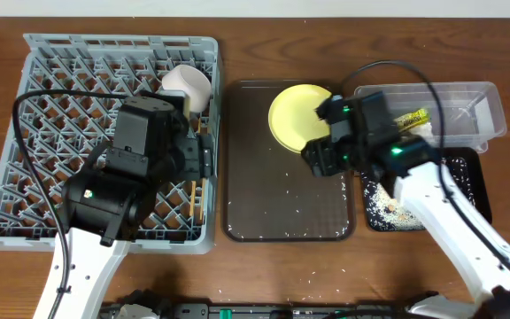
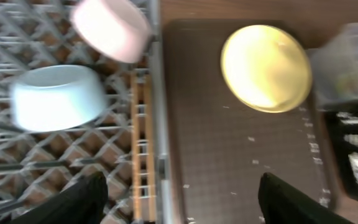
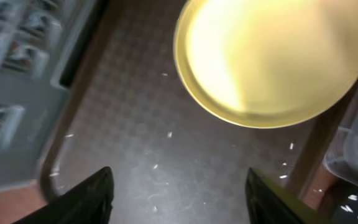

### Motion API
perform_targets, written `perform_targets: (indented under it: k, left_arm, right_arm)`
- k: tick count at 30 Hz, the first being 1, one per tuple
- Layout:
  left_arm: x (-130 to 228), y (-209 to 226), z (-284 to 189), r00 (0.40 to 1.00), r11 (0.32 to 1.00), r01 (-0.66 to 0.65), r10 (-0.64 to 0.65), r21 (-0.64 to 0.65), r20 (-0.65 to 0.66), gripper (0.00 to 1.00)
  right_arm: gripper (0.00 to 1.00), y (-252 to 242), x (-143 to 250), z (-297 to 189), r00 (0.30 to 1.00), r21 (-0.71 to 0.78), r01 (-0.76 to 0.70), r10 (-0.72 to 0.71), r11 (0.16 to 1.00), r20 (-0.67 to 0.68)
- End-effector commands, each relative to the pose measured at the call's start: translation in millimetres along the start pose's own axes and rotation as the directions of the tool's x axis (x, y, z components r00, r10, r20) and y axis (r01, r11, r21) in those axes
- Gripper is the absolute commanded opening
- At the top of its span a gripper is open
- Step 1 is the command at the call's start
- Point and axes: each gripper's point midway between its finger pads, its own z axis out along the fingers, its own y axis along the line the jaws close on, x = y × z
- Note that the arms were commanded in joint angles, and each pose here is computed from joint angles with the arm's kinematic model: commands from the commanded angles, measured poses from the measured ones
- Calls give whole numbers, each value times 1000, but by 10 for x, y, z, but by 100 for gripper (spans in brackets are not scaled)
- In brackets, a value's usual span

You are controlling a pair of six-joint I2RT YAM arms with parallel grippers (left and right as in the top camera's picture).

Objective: Sort waste into correct bins and load items into the dishwasher
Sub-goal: 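Release the bowl and reach the left gripper to the yellow plate, then grasp the yellow plate edge with the left gripper and lift it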

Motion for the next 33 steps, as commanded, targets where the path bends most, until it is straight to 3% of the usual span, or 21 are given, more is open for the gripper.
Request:
perform_targets:
  k: [1,6,8,17,29,33]
  left_arm:
    - [60,-198,87,998,994,10,-4,111,-56,75]
    - [78,-313,447,989,986,50,-27,157,-142,72]
    - [70,-442,724,983,976,61,-22,209,-184,69]
    - [29,-733,1814,980,973,70,-26,218,-196,64]
    - [213,-679,2789,968,971,177,-142,161,-209,63]
    - [352,-720,2983,965,974,179,-147,136,-218,55]
  right_arm:
    - [70,-187,-50,39,994,119,-111,108,987,36]
    - [70,-74,-13,-46,984,53,-176,175,983,19]
    - [73,-112,22,-240,975,60,-223,222,973,31]
    - [91,-258,145,-1107,925,62,-356,342,932,166]
    - [93,-257,302,-1104,915,74,-397,388,915,111]
    - [93,-259,312,-1098,915,76,-399,390,914,106]
